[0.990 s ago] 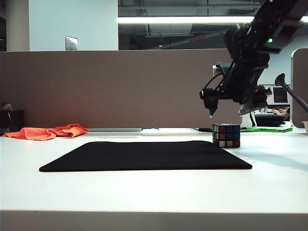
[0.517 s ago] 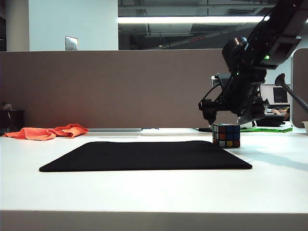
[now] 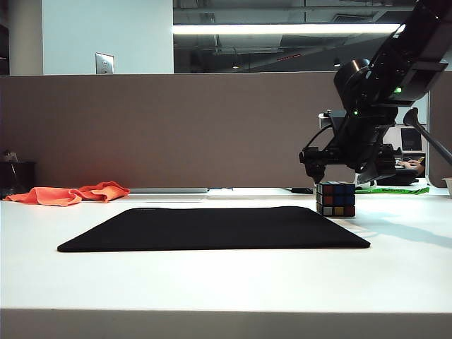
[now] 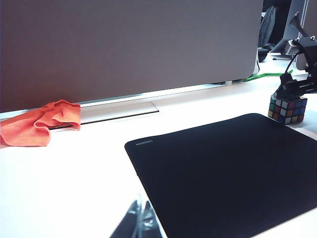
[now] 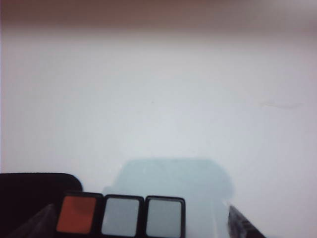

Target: Pick up the cube on the right side of the mouse pad, then place it in the center of the mouse pad.

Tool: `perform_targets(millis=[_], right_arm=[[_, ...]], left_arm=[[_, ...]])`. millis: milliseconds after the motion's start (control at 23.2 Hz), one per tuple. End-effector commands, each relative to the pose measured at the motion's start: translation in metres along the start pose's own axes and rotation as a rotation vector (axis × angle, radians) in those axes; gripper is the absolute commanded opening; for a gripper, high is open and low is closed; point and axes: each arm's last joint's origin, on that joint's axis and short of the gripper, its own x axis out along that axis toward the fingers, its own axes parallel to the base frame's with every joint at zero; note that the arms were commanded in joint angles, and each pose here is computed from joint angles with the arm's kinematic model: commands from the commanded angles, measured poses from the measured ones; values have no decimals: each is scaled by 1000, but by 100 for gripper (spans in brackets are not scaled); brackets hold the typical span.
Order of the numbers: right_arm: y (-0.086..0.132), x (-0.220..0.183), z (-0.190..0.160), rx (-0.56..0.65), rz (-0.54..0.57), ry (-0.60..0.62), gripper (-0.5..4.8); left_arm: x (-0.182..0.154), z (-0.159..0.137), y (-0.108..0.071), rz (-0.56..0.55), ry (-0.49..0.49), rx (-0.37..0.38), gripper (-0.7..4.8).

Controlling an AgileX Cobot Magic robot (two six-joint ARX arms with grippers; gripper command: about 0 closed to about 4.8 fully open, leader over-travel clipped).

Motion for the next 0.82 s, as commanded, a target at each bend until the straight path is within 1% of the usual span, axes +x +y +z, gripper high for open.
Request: perform_targets(millis=[43,172,301,517,603,818], right_arm=[[0,-2,4,7,5,-20,479],[1,-2,2,4,26,5,479],[1,-2,-1,6,23,34,479],[1,-2,-4,38,21,64,479],[2,-2,-4,40,57,68,453],[2,-2,-4,40,64,70,398]], left_arm=[[0,2,0,-4,-9,2,-6],[0,2,0,-2,-8,3,-6],[0,2,0,-2,-8,2,-6],[0,2,0,-2,-9,2,-6],[0,2,0,-2,-9,3,-6],[0,2,0,-2,-9,3,-6]])
